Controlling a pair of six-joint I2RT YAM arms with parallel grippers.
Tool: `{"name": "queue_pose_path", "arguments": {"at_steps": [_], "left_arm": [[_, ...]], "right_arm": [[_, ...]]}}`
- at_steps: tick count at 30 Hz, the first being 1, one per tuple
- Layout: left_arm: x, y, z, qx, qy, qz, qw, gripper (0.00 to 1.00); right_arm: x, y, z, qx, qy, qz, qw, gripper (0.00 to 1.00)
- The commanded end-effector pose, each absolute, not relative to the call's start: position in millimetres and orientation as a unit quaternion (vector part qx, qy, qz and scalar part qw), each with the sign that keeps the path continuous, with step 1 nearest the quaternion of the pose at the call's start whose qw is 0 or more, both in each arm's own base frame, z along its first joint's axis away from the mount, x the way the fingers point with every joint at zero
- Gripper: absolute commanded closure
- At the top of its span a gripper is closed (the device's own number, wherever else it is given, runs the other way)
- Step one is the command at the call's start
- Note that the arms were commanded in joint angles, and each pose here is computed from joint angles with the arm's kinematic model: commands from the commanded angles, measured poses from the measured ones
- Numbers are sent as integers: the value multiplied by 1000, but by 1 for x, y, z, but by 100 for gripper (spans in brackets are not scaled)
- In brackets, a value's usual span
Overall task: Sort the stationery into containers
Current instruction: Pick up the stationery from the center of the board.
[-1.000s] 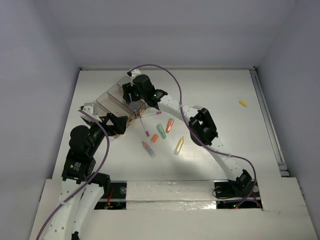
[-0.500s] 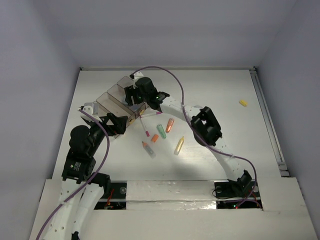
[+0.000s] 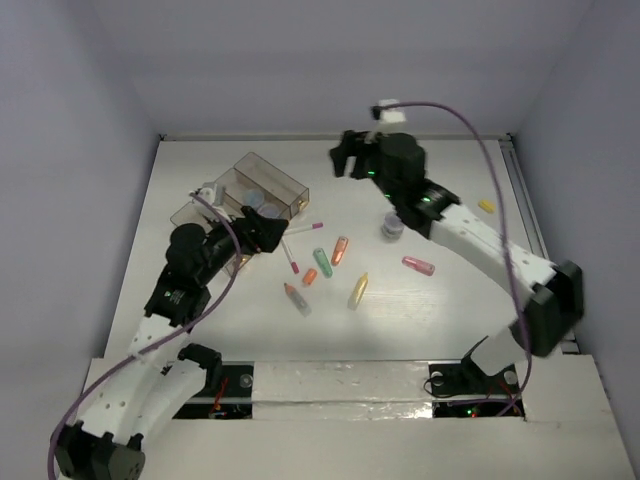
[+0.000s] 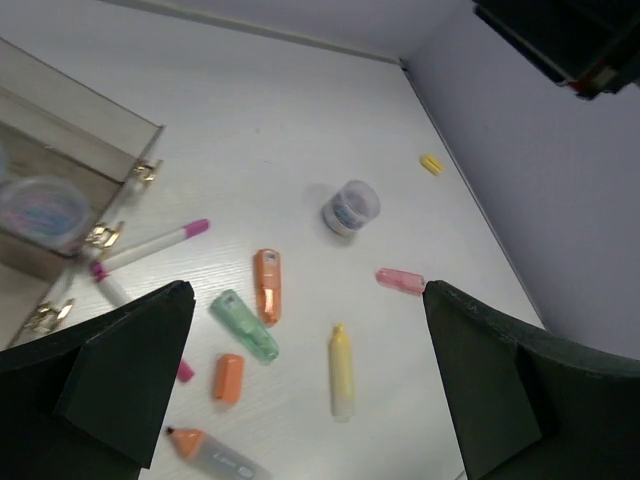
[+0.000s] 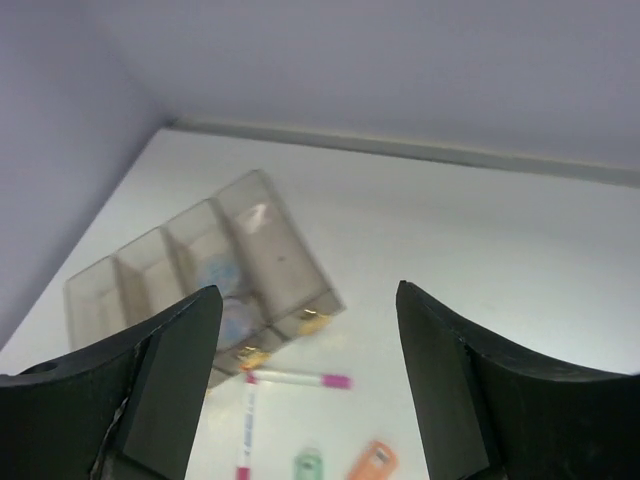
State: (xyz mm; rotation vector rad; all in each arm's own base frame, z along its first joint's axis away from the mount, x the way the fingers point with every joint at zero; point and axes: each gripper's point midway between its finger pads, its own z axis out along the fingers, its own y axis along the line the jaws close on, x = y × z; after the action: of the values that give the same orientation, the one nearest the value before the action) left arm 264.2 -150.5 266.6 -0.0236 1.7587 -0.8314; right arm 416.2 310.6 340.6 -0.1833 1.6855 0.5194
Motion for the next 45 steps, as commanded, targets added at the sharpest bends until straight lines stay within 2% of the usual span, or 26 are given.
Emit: {"name": "queue_pose_path", "arguments": {"at_steps": [1, 2, 3, 4, 6, 7, 9, 10, 11, 12, 14, 15, 17, 25, 37, 39, 45], "left_arm": [[286, -183, 291, -18, 710, -387, 588, 1], [283, -206, 289, -2, 713, -398, 577, 1], [290, -214, 287, -7, 716, -388, 581, 1], [304, -233, 266, 0, 733, -379, 565, 1], [309, -271, 267, 26, 739, -385, 552, 1], [323, -285, 235, 31, 768, -354, 532, 1], [328, -321, 246, 55, 763, -359, 534, 1], [335, -336, 217, 73, 785, -336, 515, 1], [338, -348, 213, 84, 790, -330, 510, 1], [340, -369, 230, 96, 780, -339, 517, 1], [348, -389, 195, 122, 805, -300, 497, 1], [351, -404, 207, 129, 798, -304, 504, 1], [360, -419, 189, 141, 810, -281, 495, 1], [383, -446, 133, 176, 841, -225, 460, 1], [400, -472, 99, 208, 849, -182, 451, 1], [400, -476, 79, 220, 857, -173, 432, 5], [406, -477, 71, 215, 860, -161, 434, 17]], "right_arm": [[397, 222, 342, 22, 747, 206, 631, 23], [386, 210, 326, 29, 758, 200, 621, 17], [368, 197, 346, 43, 741, 213, 636, 15], [359, 190, 348, 47, 738, 215, 638, 14], [343, 173, 343, 61, 744, 202, 634, 10], [329, 161, 345, 71, 738, 201, 640, 9], [314, 144, 340, 85, 740, 190, 640, 6], [307, 138, 330, 88, 743, 185, 637, 5], [293, 129, 342, 94, 729, 196, 649, 1], [287, 122, 339, 97, 730, 191, 650, 1], [272, 109, 337, 103, 724, 188, 656, 0], [268, 104, 336, 106, 721, 185, 659, 0], [261, 97, 329, 109, 722, 181, 659, 0], [244, 81, 321, 111, 718, 168, 666, 0], [245, 97, 321, 82, 719, 195, 662, 0], [245, 96, 321, 83, 718, 193, 663, 0], [244, 101, 321, 67, 719, 201, 662, 2]]}}
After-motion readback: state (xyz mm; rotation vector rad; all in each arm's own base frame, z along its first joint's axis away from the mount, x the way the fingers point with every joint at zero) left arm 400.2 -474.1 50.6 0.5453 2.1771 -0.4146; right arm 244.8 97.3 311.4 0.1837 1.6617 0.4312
